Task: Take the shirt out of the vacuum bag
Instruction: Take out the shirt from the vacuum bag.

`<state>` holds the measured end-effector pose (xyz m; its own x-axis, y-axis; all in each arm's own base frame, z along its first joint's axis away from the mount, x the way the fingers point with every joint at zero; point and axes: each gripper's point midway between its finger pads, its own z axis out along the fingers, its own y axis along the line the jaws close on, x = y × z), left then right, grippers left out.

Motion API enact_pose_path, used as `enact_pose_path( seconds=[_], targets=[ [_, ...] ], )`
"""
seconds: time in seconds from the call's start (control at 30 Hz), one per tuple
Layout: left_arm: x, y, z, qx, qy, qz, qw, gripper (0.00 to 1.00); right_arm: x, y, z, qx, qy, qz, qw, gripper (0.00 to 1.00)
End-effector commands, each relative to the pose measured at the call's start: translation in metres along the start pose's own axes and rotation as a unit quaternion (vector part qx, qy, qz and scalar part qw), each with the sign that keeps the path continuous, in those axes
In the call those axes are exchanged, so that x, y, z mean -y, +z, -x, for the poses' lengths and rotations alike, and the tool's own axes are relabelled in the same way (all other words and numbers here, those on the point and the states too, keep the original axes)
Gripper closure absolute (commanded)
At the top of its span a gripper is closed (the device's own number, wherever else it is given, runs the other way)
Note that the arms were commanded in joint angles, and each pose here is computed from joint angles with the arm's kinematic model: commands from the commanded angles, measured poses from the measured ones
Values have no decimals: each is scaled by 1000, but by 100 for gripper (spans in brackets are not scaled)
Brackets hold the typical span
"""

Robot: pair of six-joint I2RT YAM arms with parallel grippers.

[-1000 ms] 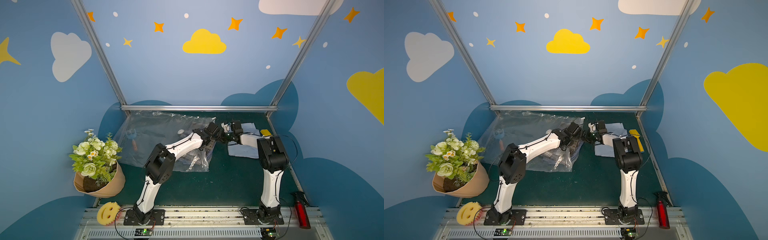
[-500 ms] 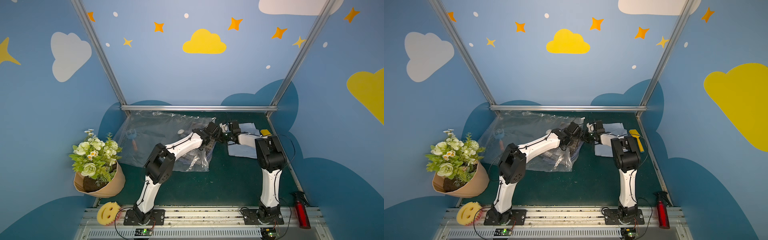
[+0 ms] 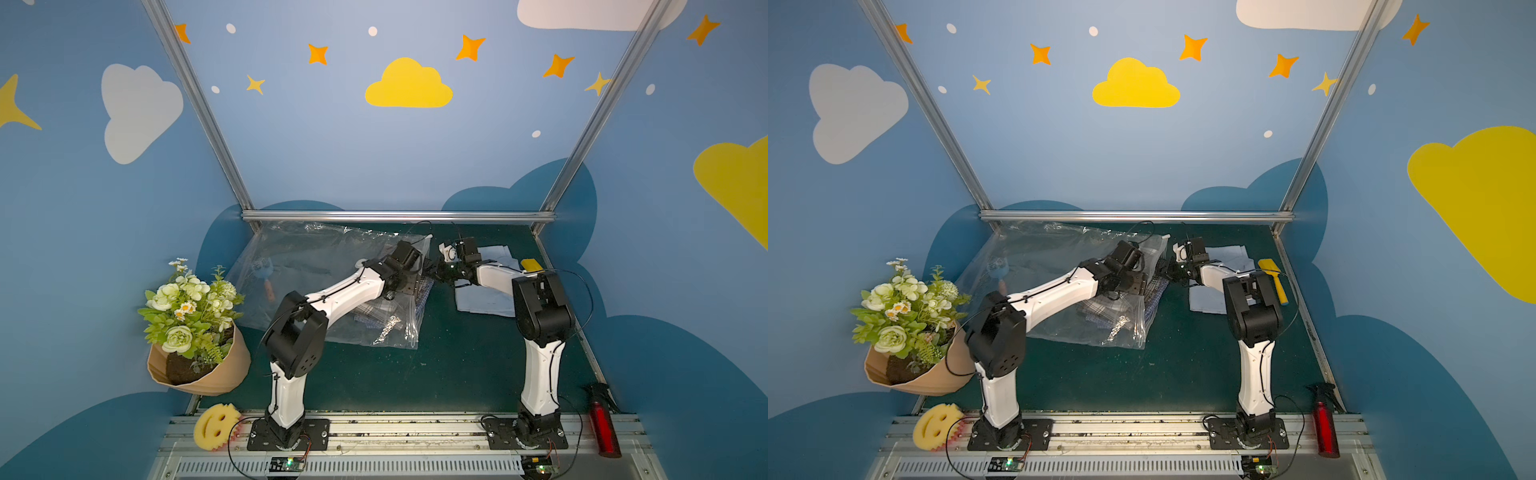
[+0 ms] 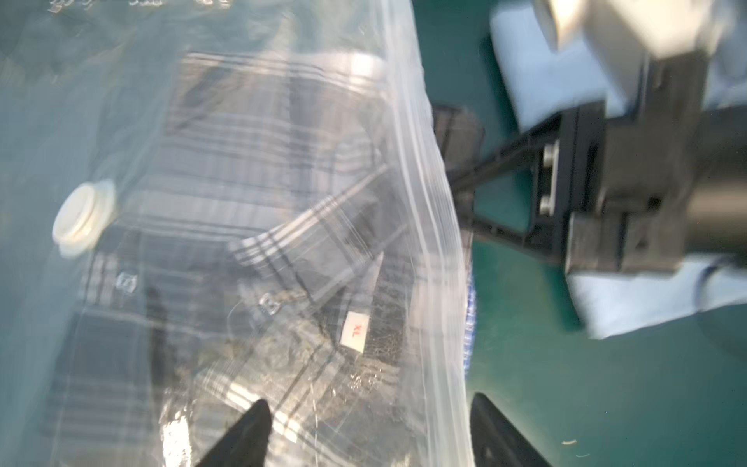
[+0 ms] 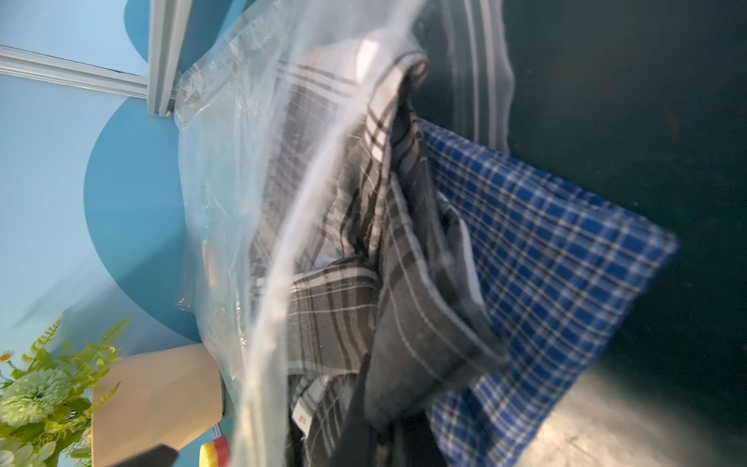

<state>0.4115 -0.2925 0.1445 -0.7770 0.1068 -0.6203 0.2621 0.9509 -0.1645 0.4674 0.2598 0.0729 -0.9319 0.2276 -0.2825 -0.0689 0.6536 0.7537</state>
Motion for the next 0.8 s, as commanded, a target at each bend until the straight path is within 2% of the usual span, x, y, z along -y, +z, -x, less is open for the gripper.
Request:
enact_pose_path(
  seconds=[0.0, 0.17, 0.27, 0.4, 0.5, 0.7, 0.77],
  targets=[
    [6, -35, 43, 78, -32, -56, 995, 14, -26, -12, 14, 12, -24, 18, 999, 100],
    [-50, -38, 52, 89, -57, 0, 994, 18, -28, 0, 15, -9, -25, 29, 999, 100],
    [-101, -24, 43, 79, -112, 29, 990, 27, -31, -2, 19, -16, -31, 25, 999, 100],
    [-162, -3, 23, 73, -204, 53, 975, 46, -36, -3, 22, -31, -42, 18, 998, 100],
    [-192, 11, 13, 72, -253, 57, 963, 60, -38, -1, 23, -39, -42, 18, 998, 100],
    [-229, 42, -5, 33, -300, 69, 951, 95, -35, 4, 22, -43, -37, 15, 998, 100],
    [-236, 48, -8, 25, -314, 67, 947, 96, -35, 4, 21, -42, -38, 13, 998, 100]
  ],
)
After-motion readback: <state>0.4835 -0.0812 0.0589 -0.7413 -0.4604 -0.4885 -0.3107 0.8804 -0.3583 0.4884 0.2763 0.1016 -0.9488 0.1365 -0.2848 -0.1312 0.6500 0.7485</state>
